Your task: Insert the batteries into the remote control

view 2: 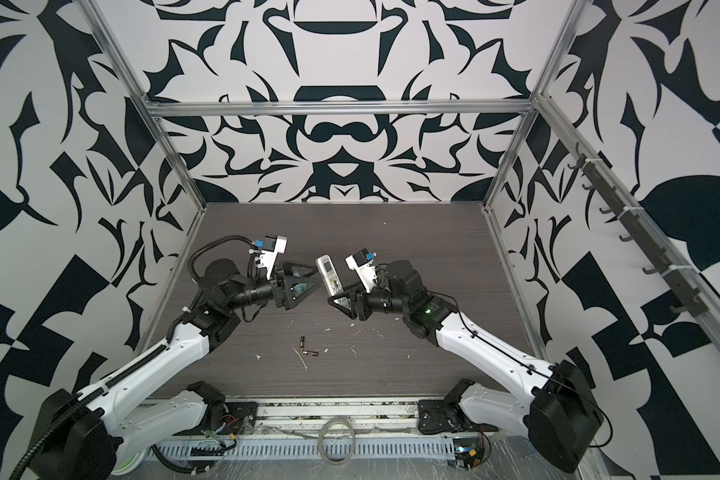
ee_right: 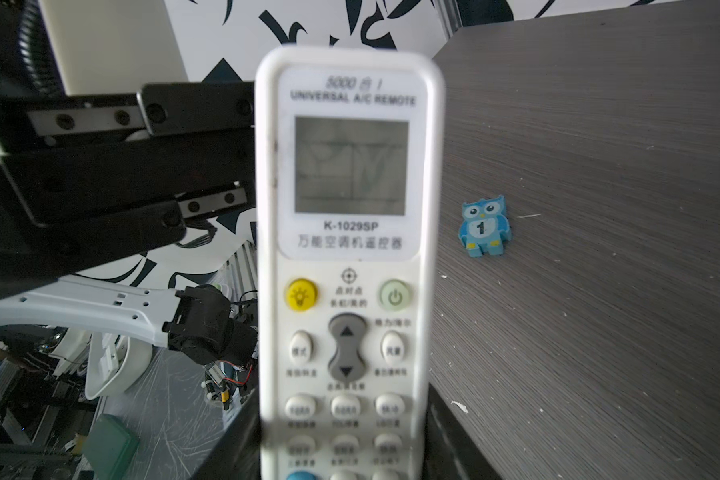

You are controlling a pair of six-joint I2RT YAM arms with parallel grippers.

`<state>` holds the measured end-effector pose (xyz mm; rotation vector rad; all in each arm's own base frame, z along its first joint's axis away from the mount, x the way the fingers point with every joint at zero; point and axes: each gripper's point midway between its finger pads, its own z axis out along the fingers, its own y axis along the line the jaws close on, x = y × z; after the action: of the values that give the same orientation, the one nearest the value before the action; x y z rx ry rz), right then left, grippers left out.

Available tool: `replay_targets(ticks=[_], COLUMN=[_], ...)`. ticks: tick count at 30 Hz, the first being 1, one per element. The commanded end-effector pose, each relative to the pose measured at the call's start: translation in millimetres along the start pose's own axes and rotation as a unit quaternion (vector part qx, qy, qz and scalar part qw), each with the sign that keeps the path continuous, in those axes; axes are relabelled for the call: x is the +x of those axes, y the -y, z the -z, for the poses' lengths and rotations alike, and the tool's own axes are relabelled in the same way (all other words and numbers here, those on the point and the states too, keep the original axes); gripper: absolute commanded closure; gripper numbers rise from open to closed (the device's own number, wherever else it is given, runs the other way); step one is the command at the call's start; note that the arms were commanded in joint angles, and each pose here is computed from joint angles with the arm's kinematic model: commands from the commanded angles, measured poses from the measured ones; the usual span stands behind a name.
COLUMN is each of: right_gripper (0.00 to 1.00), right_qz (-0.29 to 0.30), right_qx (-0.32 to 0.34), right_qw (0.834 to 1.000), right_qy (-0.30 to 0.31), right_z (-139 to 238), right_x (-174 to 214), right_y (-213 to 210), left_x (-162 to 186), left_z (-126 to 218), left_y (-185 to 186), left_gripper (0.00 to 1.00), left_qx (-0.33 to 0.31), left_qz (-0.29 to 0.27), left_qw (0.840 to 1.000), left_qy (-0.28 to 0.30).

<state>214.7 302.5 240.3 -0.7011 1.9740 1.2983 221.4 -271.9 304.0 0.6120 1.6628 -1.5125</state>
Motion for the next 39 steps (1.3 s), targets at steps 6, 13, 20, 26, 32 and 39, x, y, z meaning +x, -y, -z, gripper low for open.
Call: replay_targets(ticks=[6,13,20,26,32,39], right_gripper=[0.94,0.94,0.94,0.94,0.94,0.94], right_qz=[0.031,0.033,0.036,0.041,0.044,0.045], right_qx=[-0.067,-0.100,-0.129,-0.152,-0.160,-0.166], right_qw=[0.996,0.993,0.990,0.987,0.986,0.985], right_qy=[0.051,0.051,0.045,0.038,0.034,0.031], right_z=[10,12,12,14,14,14], right_x=[-25,-25,-23,-23,-22,-23], right_y=[-33,-44,-52,-62,-65,-68], left_x=[-1,-4,-5,-10,-12,-14], left_z=[-3,-6,-6,-7,-9,-9], left_y=[2,6,8,12,16,18], left_gripper=[0.01,0.01,0.01,0.02,0.13,0.27], left_qx=[0.016,0.033,0.039,0.047,0.061,0.068], left_qz=[-0.007,-0.005,-0.005,-0.008,-0.004,0.000], left_qw=[1.000,0.999,0.999,0.999,0.998,0.998], left_qy=[0.002,0.005,0.008,0.009,0.008,0.009])
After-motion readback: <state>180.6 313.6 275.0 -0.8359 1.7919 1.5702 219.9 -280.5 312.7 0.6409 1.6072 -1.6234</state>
